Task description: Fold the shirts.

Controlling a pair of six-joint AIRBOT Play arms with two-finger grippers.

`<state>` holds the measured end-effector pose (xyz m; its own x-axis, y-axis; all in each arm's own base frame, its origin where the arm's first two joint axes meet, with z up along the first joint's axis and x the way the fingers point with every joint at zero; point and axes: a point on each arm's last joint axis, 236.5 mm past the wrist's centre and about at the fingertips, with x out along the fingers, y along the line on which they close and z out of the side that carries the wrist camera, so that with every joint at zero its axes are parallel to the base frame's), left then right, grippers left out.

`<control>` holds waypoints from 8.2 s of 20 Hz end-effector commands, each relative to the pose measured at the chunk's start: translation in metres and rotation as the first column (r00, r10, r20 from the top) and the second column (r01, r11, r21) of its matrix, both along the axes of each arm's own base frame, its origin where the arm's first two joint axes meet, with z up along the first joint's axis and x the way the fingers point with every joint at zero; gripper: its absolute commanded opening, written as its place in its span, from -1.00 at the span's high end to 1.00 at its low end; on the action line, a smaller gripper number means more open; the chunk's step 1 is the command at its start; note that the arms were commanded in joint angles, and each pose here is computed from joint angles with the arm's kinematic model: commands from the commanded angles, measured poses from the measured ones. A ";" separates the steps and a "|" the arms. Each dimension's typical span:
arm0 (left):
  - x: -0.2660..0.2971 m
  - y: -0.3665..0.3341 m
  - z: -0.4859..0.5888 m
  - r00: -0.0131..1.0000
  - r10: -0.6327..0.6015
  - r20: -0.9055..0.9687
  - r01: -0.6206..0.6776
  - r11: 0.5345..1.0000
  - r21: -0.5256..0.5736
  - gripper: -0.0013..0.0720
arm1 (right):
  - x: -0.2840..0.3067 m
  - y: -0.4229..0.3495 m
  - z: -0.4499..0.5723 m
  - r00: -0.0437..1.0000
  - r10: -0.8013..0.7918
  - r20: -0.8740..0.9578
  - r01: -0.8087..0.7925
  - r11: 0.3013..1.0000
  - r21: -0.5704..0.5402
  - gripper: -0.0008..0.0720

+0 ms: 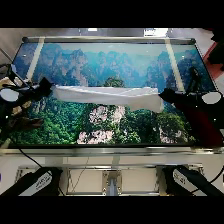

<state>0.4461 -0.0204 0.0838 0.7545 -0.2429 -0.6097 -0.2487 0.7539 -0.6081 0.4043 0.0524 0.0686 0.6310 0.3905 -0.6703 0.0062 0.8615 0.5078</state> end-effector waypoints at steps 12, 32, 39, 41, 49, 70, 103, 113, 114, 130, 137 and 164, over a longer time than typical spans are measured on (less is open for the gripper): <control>0.090 -0.033 -0.135 0.971 -0.152 -0.184 0.184 0.967 0.174 0.95 | 0.113 -0.022 -0.159 0.985 -0.049 -0.165 0.039 0.997 -0.063 0.91; 0.078 -0.025 0.098 0.946 -0.132 0.297 0.059 0.968 0.243 -0.46 | 0.055 -0.095 -0.084 0.983 0.016 -0.183 0.000 0.996 0.085 -0.46; 0.080 -0.059 0.154 0.847 -0.218 0.485 0.041 0.936 0.349 -0.47 | 0.073 -0.062 -0.161 0.975 0.105 -0.196 -0.033 0.939 0.341 -0.83; 0.080 -0.076 0.166 0.818 -0.230 0.528 0.040 0.937 0.347 -0.46 | 0.075 -0.061 -0.170 0.974 0.115 -0.193 -0.047 0.944 0.326 -0.83; 0.076 -0.094 0.163 0.815 -0.260 0.517 0.079 0.935 0.346 -0.46 | 0.089 -0.044 -0.160 0.948 0.184 -0.259 -0.132 0.970 0.204 -0.75; 0.074 -0.095 0.158 0.822 -0.276 0.498 0.095 0.929 0.358 -0.46 | 0.097 -0.060 -0.103 0.937 0.244 -0.251 -0.201 0.962 0.186 -0.51; 0.025 -0.292 -0.157 0.791 -0.587 -0.175 0.598 0.801 0.013 0.94 | 0.080 0.028 -0.025 0.916 0.346 -0.202 -0.320 0.936 0.148 0.90; -0.038 -0.383 -0.187 0.649 -0.723 -0.238 0.723 0.683 -0.101 0.94 | 0.054 0.016 0.042 0.908 0.347 -0.233 -0.371 0.926 -0.067 0.90; -0.047 -0.393 -0.184 0.634 -0.739 -0.228 0.733 0.668 -0.126 0.94 | 0.059 0.013 0.055 0.918 0.342 -0.202 -0.365 0.926 -0.093 0.90; 0.089 -0.267 0.001 0.737 -0.673 0.053 0.633 0.716 0.294 0.94 | 0.060 0.100 0.047 0.870 0.425 -0.249 -0.487 0.817 -0.308 0.91; 0.117 -0.144 0.020 0.842 -0.540 0.005 0.500 0.782 0.372 0.94 | 0.062 0.321 -0.025 0.803 0.590 -0.084 -0.595 0.801 -0.069 0.91; 0.113 -0.125 0.007 0.847 -0.527 -0.075 0.503 0.746 0.436 0.94 | 0.126 0.164 -0.163 0.839 0.425 -0.340 -0.348 0.899 0.266 -0.83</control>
